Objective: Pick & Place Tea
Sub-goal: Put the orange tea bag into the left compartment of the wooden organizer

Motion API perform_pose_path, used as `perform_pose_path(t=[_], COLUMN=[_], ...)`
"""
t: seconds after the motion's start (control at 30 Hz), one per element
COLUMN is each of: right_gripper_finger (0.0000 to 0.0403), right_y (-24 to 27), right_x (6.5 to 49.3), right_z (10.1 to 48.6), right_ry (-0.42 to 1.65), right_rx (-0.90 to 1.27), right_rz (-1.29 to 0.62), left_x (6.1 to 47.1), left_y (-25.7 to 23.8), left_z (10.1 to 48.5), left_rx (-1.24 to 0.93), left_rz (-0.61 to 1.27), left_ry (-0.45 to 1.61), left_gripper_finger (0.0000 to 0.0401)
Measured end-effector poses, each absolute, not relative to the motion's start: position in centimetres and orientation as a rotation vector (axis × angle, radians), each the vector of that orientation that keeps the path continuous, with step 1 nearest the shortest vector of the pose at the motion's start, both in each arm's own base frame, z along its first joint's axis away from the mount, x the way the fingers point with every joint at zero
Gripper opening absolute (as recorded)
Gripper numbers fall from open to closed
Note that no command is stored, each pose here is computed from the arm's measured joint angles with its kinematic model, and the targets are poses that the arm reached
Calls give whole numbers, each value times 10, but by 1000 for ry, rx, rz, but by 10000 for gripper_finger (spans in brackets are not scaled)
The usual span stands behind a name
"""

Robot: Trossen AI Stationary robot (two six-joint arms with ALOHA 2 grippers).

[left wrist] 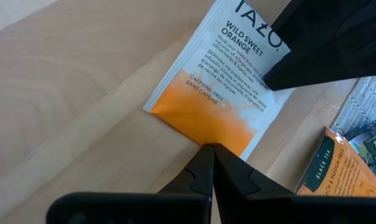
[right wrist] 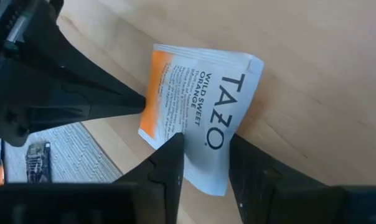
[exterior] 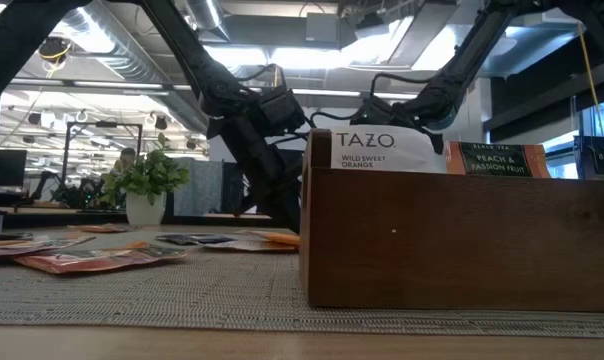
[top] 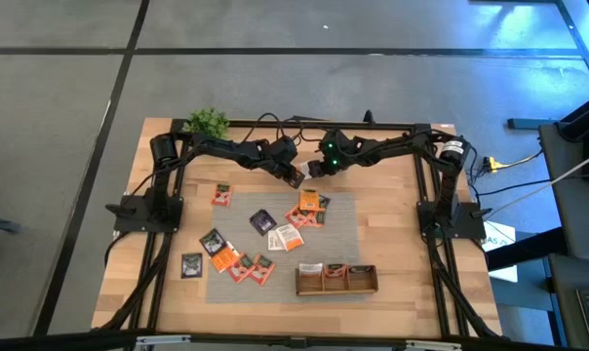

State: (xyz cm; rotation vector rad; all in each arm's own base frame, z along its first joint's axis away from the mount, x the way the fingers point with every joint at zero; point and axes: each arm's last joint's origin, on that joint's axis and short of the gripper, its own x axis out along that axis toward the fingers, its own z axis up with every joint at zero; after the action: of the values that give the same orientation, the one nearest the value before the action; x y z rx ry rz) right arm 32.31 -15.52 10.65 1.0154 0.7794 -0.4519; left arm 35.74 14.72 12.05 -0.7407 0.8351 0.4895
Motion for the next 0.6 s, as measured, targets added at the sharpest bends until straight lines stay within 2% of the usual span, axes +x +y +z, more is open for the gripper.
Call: perform_pose_path(t=[0.43, 0.6], right_gripper_finger=[104, 118], right_y=[-168, -167], right_x=[314, 314], right_z=[110, 110], right_ry=[771, 773], right_rx=[1080, 1068], right_rz=[-426, -414], left_x=[358, 359], left_y=[142, 142], left_z=[120, 120], left_rx=[-735, -725], left_rz=[464, 455], left_ry=[865, 850], left_gripper_finger=[3, 2])
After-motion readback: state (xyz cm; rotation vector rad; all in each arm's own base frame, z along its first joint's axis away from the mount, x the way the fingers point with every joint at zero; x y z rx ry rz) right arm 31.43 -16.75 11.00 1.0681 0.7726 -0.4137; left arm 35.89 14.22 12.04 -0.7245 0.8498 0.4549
